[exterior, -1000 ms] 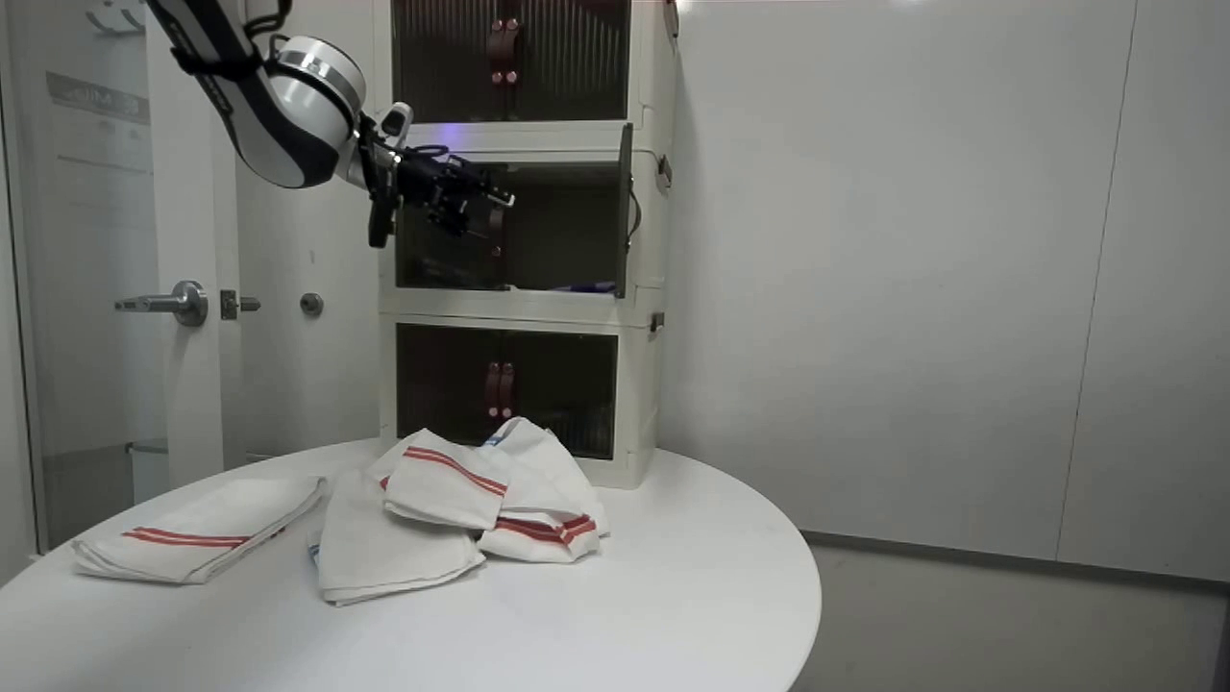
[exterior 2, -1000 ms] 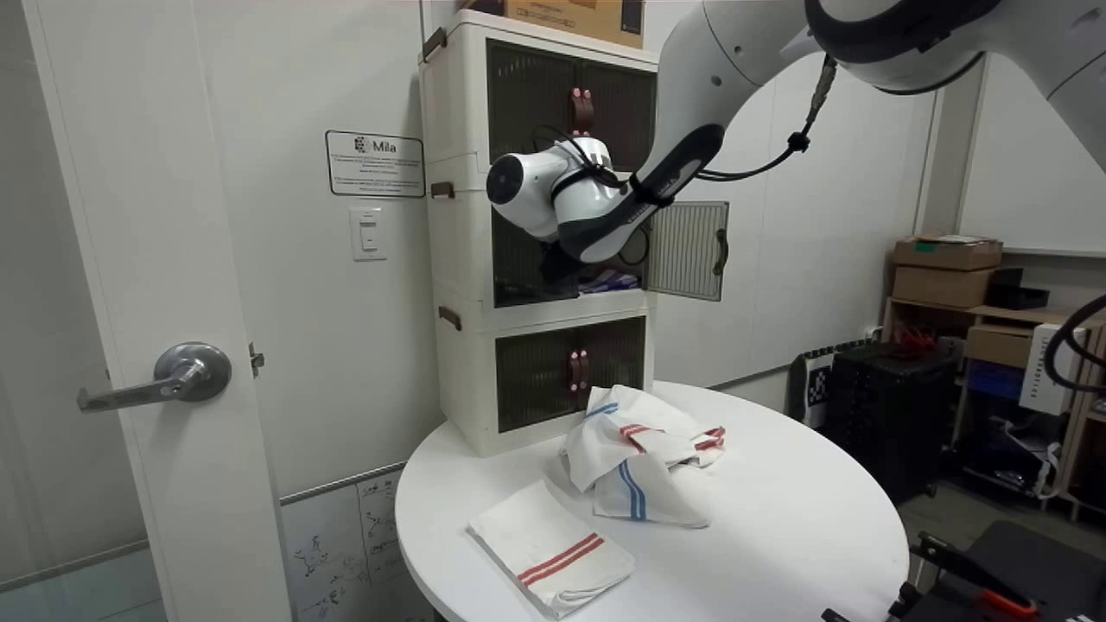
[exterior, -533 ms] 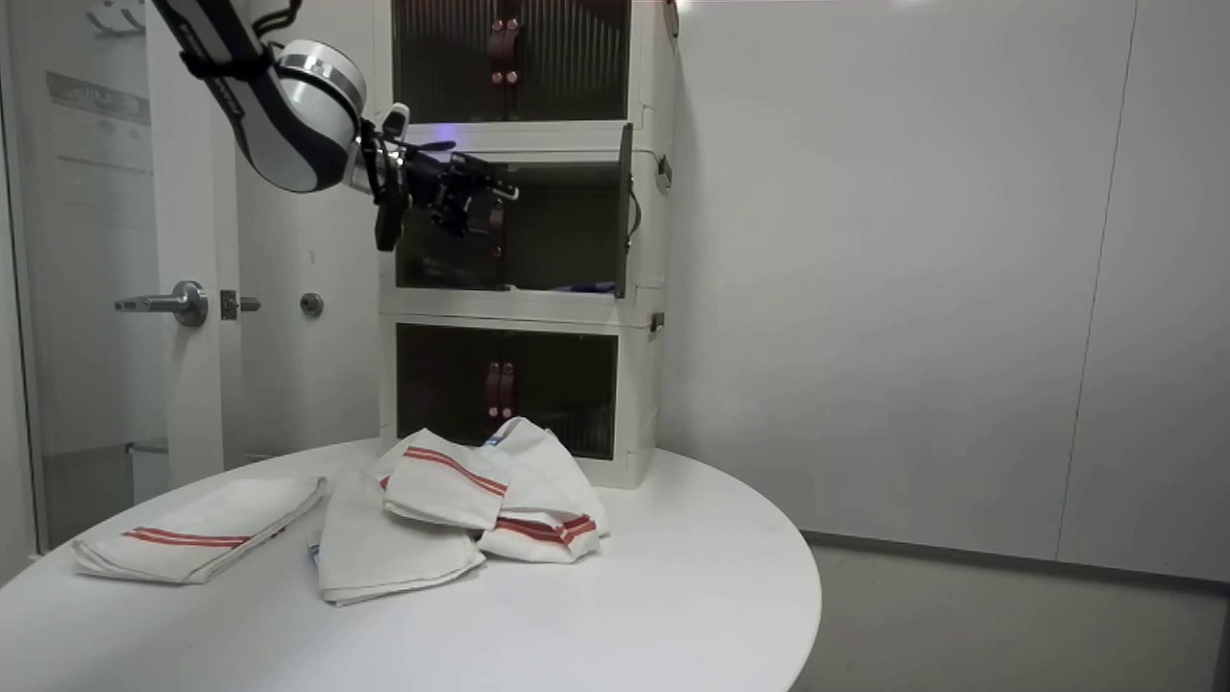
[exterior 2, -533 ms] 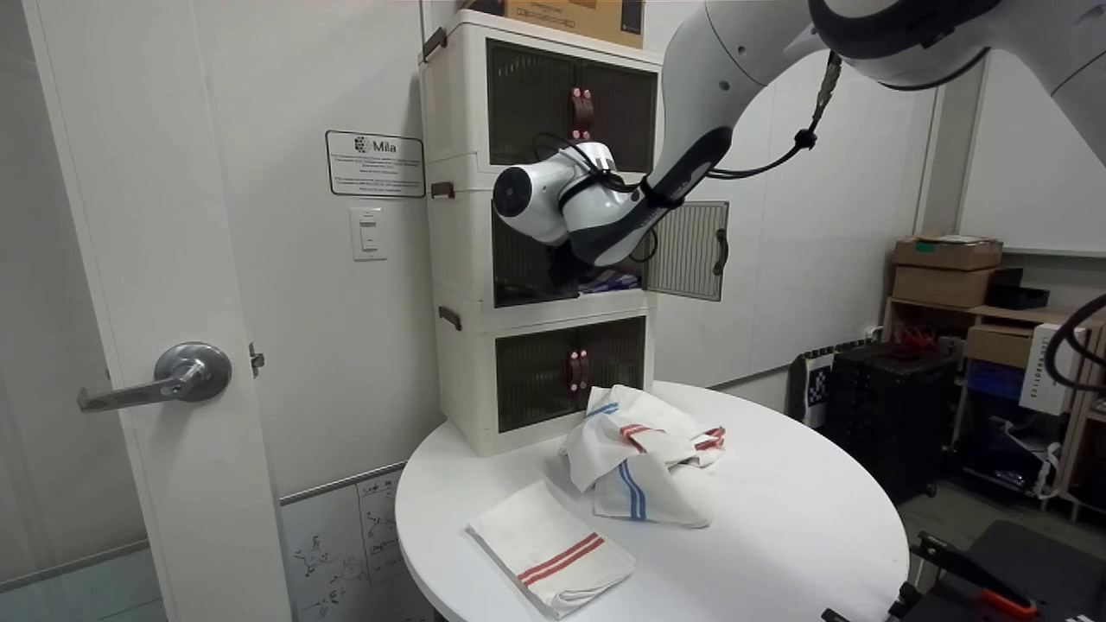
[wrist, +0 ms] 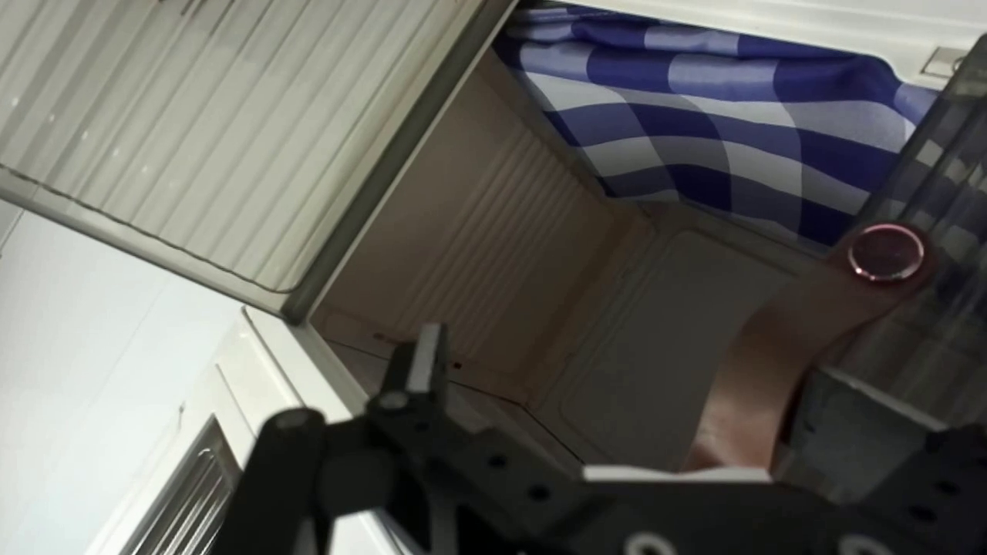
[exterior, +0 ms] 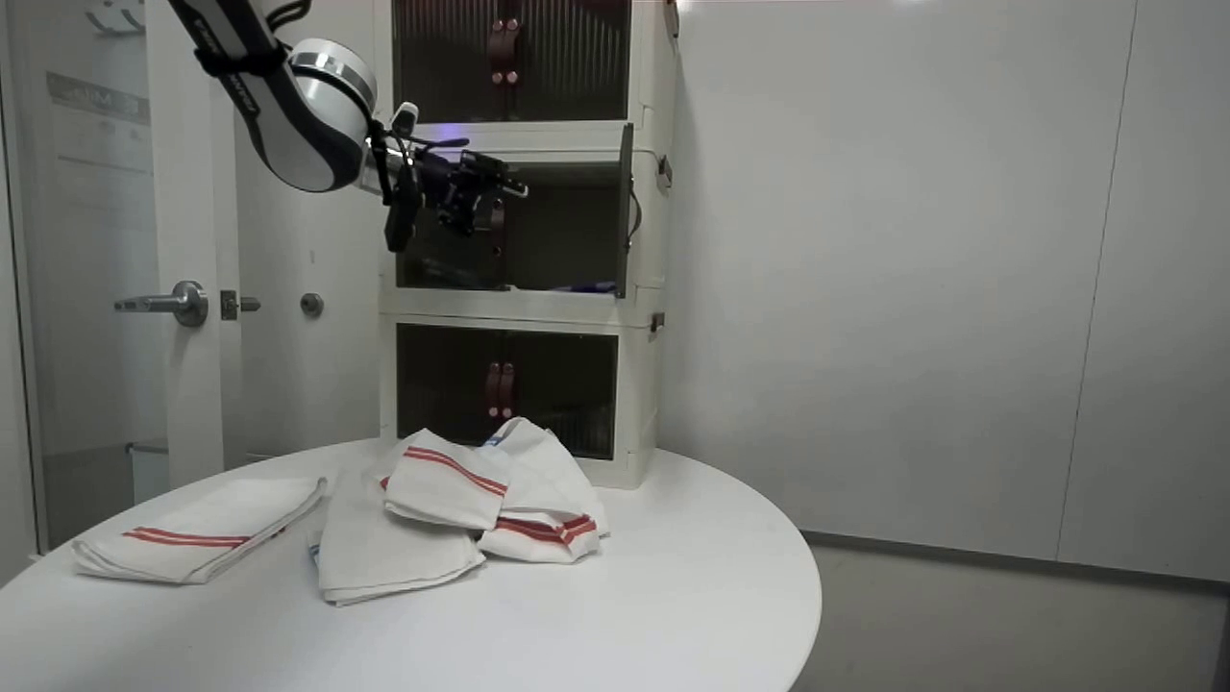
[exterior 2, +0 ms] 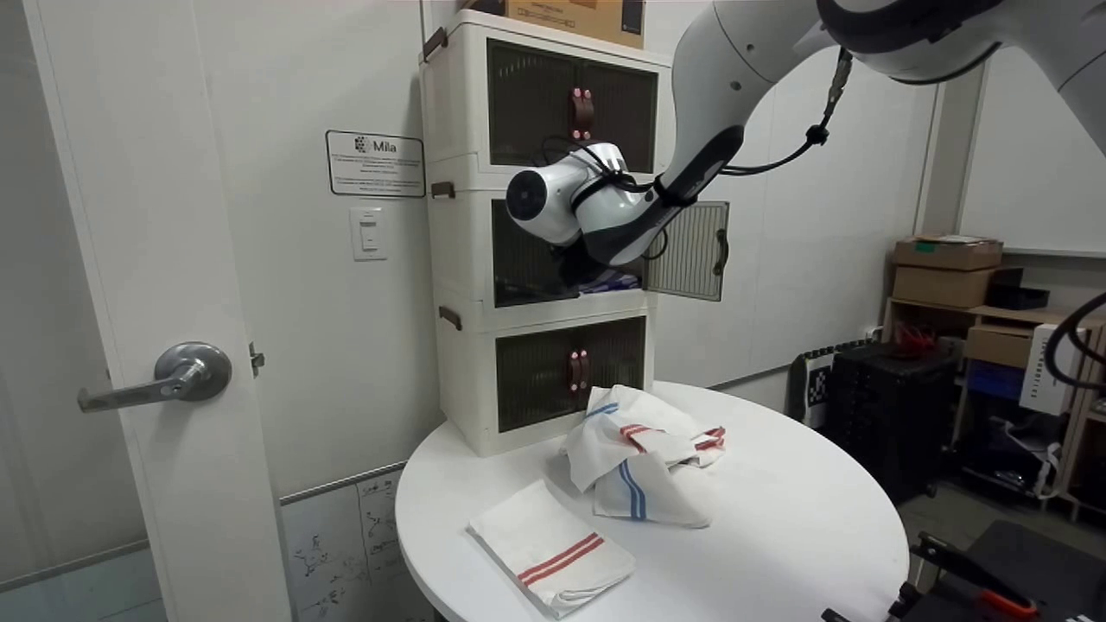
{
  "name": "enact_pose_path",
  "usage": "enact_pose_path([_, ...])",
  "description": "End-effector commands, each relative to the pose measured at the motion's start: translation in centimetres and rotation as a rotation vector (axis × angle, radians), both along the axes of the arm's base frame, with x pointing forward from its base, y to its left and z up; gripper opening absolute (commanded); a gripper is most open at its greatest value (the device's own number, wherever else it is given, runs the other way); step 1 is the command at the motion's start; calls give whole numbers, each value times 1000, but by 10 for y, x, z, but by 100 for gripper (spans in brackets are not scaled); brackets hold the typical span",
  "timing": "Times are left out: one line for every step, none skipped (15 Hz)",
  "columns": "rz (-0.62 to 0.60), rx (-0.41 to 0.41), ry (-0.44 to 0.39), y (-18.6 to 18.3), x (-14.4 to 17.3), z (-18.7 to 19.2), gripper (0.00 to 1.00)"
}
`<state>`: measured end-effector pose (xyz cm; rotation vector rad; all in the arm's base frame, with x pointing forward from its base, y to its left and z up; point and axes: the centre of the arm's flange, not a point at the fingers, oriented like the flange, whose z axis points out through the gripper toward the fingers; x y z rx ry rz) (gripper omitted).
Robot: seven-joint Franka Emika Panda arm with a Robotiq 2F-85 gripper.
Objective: Open the left door on the second cabinet
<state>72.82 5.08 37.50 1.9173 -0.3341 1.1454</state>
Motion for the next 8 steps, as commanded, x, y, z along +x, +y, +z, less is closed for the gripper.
enact_pose_path([-25, 12, -28, -29, -3, 1, 100])
enact_pose_path([-30, 17, -30, -29, -4, 1, 100])
enact_pose_path([-30, 25, -29, -30, -5, 0, 100])
enact_pose_path([-31, 30, -32, -30, -5, -1, 76])
enact_pose_path([-30, 33, -33, -30, -6, -1, 74])
enact_pose_path([-27, 36, -34, -29, -6, -2, 68])
enact_pose_path([-25, 39, -35, -29, -7, -3, 60])
enact_pose_path([-21, 45, -39, -27, -8, -3, 53])
